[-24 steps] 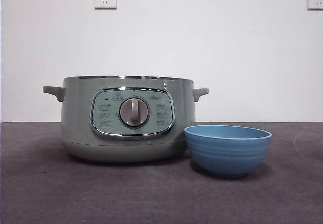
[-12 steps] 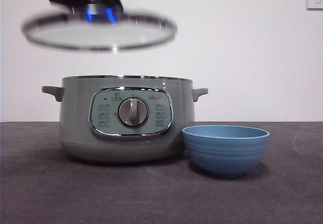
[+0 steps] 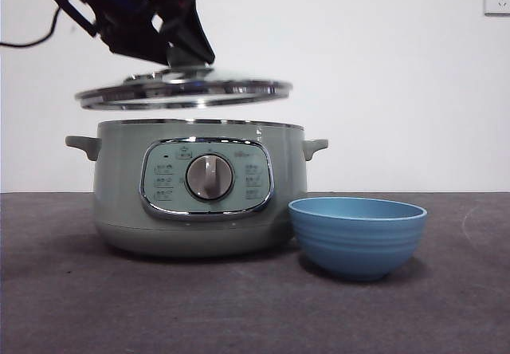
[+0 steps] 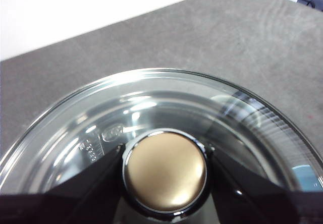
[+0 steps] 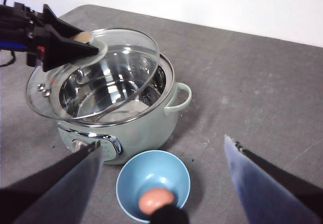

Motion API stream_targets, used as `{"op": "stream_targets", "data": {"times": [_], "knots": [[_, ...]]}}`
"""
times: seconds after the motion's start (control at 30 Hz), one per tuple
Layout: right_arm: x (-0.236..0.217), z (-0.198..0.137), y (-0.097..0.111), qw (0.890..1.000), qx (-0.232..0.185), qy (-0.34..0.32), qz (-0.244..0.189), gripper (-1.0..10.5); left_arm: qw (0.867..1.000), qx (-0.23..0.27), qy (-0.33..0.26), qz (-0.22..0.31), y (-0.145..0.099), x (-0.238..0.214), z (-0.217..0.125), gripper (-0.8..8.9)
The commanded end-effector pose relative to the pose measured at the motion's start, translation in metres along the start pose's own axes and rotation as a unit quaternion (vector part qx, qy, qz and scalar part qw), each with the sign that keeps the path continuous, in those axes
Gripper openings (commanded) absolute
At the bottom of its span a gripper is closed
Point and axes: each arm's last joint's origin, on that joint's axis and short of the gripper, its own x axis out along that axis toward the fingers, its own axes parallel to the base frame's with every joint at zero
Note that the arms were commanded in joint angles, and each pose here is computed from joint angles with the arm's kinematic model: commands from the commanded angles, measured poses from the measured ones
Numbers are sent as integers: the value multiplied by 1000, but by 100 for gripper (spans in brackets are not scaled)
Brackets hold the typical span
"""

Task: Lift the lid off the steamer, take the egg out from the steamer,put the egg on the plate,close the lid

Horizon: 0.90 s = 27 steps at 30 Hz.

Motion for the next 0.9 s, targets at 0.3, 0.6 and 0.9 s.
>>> {"op": "stream_targets", "data": {"times": [0.3, 0.6, 0.9], "knots": [[1, -2, 0, 1000, 14, 3, 2, 414, 998, 6, -58, 1, 2, 15, 9, -9], [7, -2, 0, 1000, 14, 14, 2, 414, 999, 4, -43, -2, 3, 30, -1, -9], [9, -2, 1, 1000, 14, 18, 15, 413, 1000, -1, -14, -4, 2, 36, -10, -9]]}}
